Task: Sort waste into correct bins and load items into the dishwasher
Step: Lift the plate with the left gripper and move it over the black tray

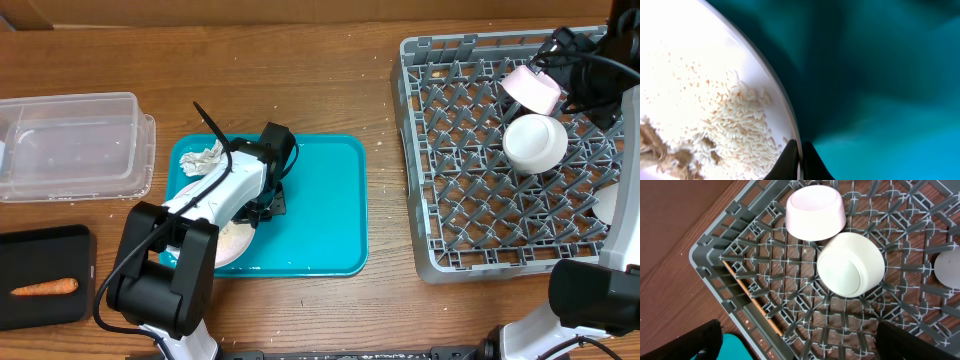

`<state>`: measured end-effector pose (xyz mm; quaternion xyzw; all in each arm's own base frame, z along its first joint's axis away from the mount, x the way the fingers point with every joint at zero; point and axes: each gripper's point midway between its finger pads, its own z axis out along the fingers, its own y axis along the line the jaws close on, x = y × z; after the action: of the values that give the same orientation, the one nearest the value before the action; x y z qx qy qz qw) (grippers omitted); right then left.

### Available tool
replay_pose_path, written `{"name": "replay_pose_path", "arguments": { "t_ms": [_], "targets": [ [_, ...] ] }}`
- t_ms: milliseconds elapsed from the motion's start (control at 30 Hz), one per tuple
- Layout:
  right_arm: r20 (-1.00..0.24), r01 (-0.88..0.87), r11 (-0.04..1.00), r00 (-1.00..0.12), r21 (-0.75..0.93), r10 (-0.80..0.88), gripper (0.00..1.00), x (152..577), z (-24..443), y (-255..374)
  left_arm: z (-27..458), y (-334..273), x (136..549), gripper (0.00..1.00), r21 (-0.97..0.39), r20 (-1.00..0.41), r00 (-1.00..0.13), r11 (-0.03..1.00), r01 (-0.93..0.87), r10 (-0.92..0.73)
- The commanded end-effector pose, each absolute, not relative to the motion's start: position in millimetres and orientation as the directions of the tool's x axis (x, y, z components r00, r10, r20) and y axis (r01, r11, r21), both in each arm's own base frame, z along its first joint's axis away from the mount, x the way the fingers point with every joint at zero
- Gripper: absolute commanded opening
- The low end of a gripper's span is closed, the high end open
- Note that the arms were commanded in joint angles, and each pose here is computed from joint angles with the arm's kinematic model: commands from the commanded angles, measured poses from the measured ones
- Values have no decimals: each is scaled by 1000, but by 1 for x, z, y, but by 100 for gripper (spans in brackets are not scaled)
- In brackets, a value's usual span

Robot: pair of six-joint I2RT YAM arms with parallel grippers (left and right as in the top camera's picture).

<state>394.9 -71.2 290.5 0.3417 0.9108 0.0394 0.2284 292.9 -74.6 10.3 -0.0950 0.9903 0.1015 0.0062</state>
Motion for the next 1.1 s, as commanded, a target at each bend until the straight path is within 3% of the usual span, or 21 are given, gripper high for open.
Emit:
{"name": "replay_pose_path", "arguments": {
  "t_ms": [0, 667, 867, 1067],
  "targets": [
    [-398, 604, 761, -654, 236, 643, 100, 395, 294, -72, 27, -78, 302, 4, 193, -57, -980, 961, -197, -190],
    [-398, 604, 761, -655, 236, 643, 100, 395, 294, -72, 93, -60, 307, 4, 322, -72, -968, 913, -250, -239],
    [-398, 604, 761, -655, 236, 643, 100, 395, 294, -72, 130, -45, 324, 4, 370, -159, -954, 881, -295, -252],
    [-398, 604, 761, -655, 236, 643, 100, 395, 294, -72, 157, -25, 346, 4, 326, -235, -917, 863, -386, -322]
  ]
}}
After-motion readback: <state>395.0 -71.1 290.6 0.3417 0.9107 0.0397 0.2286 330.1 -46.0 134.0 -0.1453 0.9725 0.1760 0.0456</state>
